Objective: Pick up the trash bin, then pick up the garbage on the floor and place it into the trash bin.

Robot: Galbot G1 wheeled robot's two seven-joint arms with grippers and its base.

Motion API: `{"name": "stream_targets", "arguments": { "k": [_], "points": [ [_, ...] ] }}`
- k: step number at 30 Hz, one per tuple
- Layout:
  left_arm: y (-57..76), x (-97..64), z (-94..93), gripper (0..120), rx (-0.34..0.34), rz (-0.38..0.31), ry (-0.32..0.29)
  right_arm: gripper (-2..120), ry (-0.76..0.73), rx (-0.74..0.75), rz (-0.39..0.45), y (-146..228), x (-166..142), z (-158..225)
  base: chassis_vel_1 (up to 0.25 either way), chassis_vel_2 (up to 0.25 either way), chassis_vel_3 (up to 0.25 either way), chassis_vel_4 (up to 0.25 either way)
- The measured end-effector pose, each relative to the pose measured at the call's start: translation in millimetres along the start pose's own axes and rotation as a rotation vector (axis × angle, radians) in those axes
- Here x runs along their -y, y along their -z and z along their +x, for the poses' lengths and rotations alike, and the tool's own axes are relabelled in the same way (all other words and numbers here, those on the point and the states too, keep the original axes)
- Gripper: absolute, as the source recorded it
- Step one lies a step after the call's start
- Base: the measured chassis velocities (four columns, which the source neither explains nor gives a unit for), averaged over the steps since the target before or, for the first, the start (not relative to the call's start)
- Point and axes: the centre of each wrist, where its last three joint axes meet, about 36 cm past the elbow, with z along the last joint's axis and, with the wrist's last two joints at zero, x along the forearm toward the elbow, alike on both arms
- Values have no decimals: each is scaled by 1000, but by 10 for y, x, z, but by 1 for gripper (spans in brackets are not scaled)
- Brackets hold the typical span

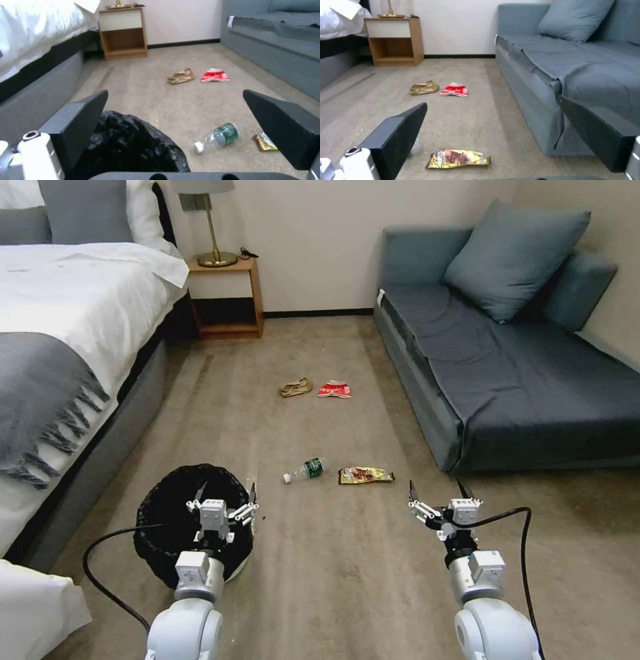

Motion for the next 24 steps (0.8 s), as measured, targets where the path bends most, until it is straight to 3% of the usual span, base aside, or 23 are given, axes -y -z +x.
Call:
{"name": "stream_targets", "arguments": {
  "k": [24],
  "points": [
    [0, 0, 0, 100, 0, 0, 0, 100, 0, 0, 0, 0, 0, 0, 0, 0, 0, 0]
  ]
}}
